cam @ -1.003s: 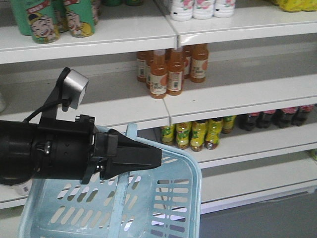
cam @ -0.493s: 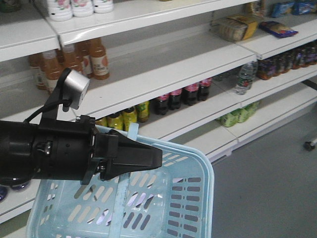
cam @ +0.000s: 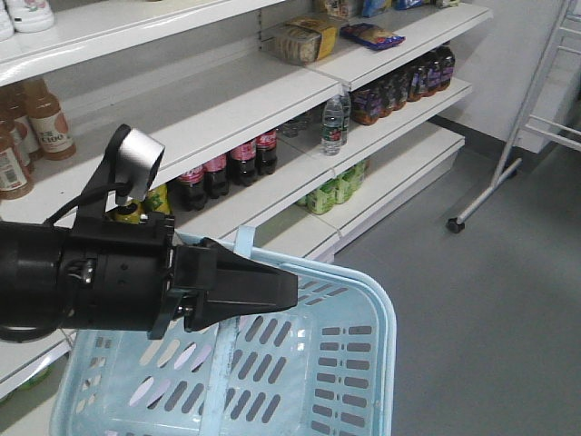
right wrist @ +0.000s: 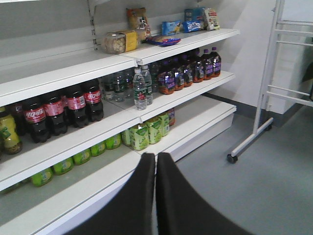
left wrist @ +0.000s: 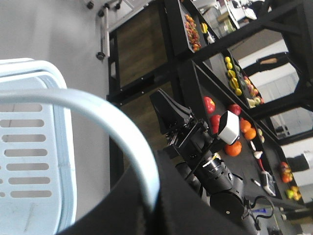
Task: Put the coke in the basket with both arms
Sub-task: 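Hold the basket in the left gripper while the base turns away, then drive the base with the basket to the shelf with the red Coca-Cola bottle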
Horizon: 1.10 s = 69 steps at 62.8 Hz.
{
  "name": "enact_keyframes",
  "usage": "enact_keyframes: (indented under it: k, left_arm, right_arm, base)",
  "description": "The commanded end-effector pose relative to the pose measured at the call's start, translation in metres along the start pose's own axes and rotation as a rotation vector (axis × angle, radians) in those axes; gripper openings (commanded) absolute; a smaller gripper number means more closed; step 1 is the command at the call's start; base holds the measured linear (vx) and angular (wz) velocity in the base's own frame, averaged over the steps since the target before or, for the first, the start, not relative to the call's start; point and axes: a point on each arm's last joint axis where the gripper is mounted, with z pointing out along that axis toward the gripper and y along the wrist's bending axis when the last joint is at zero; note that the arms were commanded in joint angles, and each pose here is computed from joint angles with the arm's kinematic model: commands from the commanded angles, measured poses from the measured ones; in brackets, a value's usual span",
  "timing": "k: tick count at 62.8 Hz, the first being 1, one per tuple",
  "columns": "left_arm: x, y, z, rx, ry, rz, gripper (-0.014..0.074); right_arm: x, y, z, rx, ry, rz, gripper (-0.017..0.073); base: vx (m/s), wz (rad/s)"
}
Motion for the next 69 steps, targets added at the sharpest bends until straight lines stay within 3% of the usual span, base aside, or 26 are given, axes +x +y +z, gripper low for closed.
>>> enact_keyframes:
  k: [1, 29, 69]
  left_arm:
    - [-0.0044, -0.0204, -0.0069, 0.085, -0.044, 0.000, -0.0006]
    - [-0.0044, -0.0204, -0.0069, 0.085, -0.044, 0.000, -0.0006]
    - [-0.0043, -0.0204, -0.0069, 0.086, -0.044, 0.000, -0.0006]
  right_arm:
    - [-0.0046, 0.0001, -0.0006, 0.001, -0.078, -0.016, -0.0006]
    - [-0.0046, 0.0001, -0.0006, 0.001, -0.077, -0.016, -0.0006]
    - [-0.0046, 0.0001, -0.0006, 0.001, -0.077, -0.016, -0.0006]
  base:
    - [-0.03, -0.31]
    - [-0.02, -0.43]
    - [0.08, -0.77]
